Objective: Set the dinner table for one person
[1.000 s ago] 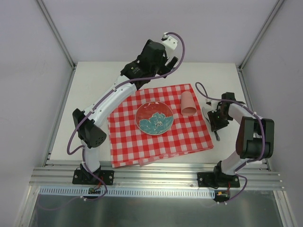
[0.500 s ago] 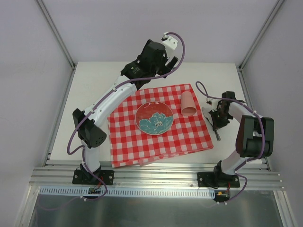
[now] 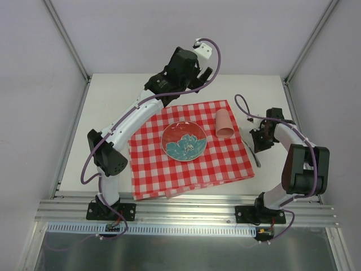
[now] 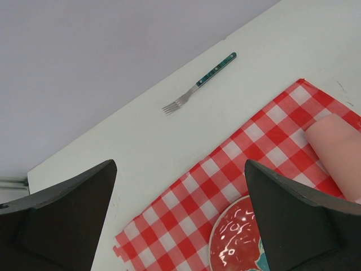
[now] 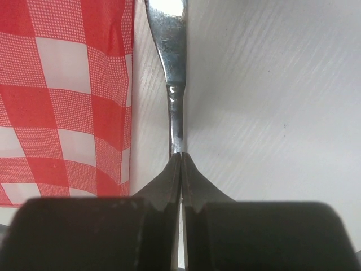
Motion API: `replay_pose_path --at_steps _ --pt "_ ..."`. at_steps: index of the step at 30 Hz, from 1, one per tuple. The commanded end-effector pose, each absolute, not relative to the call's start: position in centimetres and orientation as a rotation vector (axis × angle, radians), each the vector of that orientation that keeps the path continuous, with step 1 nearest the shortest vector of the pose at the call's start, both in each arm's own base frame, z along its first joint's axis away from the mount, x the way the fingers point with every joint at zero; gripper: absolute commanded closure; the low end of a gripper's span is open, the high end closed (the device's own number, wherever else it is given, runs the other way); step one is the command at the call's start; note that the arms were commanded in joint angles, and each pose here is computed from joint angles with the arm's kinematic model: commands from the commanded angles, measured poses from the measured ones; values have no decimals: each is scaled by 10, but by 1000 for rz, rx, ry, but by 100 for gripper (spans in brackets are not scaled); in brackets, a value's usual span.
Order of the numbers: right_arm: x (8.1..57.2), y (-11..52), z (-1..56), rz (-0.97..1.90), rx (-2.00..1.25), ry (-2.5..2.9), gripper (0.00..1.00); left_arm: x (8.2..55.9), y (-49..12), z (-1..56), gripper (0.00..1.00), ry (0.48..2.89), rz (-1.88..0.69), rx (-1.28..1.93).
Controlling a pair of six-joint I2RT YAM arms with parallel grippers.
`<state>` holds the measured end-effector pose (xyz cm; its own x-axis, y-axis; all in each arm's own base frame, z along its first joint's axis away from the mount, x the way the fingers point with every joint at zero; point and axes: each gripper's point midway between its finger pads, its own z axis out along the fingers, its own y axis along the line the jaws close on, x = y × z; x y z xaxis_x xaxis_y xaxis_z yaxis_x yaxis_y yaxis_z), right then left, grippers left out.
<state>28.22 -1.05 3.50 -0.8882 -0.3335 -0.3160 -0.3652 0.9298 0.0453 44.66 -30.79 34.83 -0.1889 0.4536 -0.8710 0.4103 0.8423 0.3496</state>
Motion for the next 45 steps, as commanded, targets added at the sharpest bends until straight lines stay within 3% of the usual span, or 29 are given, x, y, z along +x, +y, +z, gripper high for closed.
replay_pose_path --at_steps 1,2,3,6,9,23,25,27,30,45 --pt "284 -7 46 181 -499 2761 100 447 -314 373 1 1748 20 617" --pt "284 -7 44 185 -495 2766 99 447 -313 372 1 1750 23 619" --pt "285 -7 43 183 -489 2770 92 447 -314 372 1 1750 22 618" --pt "288 -6 36 192 -470 2779 57 447 -313 371 1 1751 27 622" --pt "295 -7 34 178 -476 2754 53 447 -313 371 1 1751 28 623" --pt "296 4 8 244 -638 2859 60 447 -316 369 1 1752 28 625" --pt "299 5 7 228 -628 2854 64 447 -317 368 1 1754 29 630" --pt "298 11 3 238 -654 2874 82 447 -317 369 1 1753 29 629" --pt "296 13 3 242 -653 2882 99 446 -316 369 1 1752 31 629" --pt "291 13 41 250 -592 2822 100 448 -315 370 1 1750 37 622"
